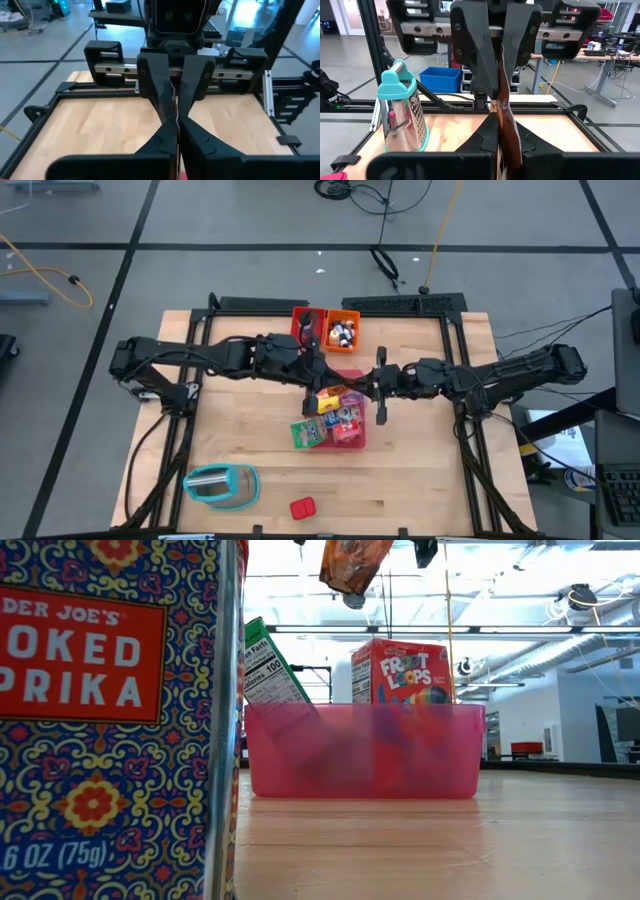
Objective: Pick & Place Kitchen Items
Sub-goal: Put the orange seasoning pack into the red basket
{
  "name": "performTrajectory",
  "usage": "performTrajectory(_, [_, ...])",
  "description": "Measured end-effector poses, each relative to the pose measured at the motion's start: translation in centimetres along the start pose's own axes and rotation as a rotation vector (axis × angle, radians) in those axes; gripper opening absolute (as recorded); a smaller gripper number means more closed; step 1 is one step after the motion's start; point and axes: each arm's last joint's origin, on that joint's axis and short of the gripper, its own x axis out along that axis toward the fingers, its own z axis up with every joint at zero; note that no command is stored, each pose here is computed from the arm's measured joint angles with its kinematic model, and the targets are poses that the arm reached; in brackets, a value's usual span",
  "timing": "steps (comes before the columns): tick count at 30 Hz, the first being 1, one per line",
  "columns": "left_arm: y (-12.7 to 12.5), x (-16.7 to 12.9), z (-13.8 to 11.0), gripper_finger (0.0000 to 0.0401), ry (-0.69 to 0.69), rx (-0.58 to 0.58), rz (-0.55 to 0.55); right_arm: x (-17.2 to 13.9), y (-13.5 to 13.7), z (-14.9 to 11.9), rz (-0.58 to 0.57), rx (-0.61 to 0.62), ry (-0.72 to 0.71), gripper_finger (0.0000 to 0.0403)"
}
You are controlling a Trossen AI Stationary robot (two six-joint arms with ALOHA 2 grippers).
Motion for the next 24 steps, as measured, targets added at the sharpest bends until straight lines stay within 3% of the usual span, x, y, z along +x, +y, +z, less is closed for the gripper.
performTrajectory(14, [0.07, -0.02, -0.04, 0.0000, 0.005, -0.009, -0.001, 0.00, 0.00, -0.15, 0.000, -0.019, 0.015, 0.0001])
performTrajectory(24, [0.40, -0.02, -0.07, 0.0000, 0.007, -0.013, 0.039, 0.00, -0.01, -0.24, -0.004, -0.024, 0.025, 0.0043])
